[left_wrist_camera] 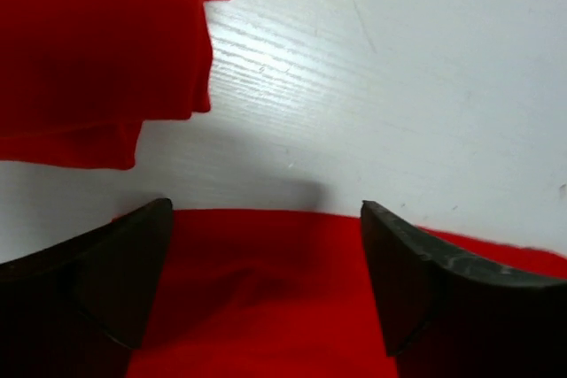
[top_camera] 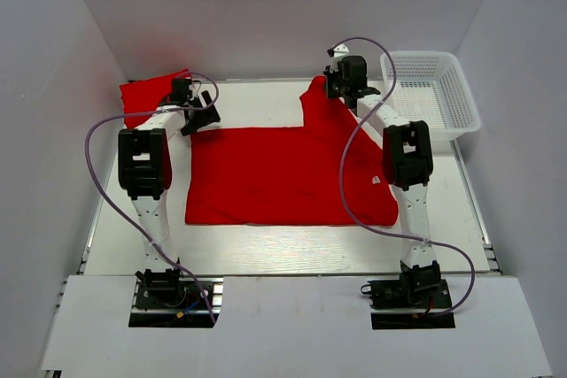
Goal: Fold and stack the t-shirts
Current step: Grap the side of the flattened tshirt furthest away from the robot with both arms
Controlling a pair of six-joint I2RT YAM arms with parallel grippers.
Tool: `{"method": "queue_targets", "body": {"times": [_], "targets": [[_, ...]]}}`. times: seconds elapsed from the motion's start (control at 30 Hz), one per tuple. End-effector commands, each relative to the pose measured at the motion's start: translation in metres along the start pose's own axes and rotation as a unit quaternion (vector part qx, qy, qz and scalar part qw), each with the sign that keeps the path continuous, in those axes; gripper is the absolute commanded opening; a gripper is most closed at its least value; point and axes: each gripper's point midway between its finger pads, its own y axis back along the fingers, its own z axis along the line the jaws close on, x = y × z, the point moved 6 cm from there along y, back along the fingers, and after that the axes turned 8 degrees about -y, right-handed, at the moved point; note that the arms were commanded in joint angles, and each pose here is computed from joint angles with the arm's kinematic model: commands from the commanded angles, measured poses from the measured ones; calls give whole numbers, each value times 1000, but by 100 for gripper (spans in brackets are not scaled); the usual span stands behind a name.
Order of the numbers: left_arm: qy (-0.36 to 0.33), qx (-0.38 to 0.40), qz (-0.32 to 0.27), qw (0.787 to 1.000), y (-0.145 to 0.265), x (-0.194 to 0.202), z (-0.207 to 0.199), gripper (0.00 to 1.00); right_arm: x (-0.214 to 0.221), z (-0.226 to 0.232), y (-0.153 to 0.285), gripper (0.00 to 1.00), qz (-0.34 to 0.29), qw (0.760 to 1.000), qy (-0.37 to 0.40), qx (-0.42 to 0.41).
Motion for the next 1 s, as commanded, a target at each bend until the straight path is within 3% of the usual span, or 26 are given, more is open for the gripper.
{"method": "queue_targets", "body": {"times": [0.0, 0.47, 0.73, 0.83, 0.87, 0.93, 0.97], "targets": [[2, -23, -22, 999, 36, -24, 1, 100, -36, 14, 22, 0, -50, 998, 13, -35], [4, -97, -42, 994, 56, -28, 17, 100, -34, 13, 25, 0, -41, 998, 15, -39], [-11, -113, 18, 993, 31, -3, 18, 100, -35, 10, 25, 0, -39, 998, 25, -30], [-10, -92, 43, 995, 23, 12, 16, 94, -28, 7, 23, 0, -30, 999, 24, -22], [-10, -90, 56, 994, 18, 21, 17, 85, -29, 8, 24, 0, -31, 999, 24, -22], [-4, -86, 77, 993, 11, 32, 18, 80, -32, 8, 25, 0, -34, 999, 24, -19], [-5, -87, 81, 993, 12, 33, 18, 73, -28, 6, 23, 0, -32, 999, 23, -18]]}}
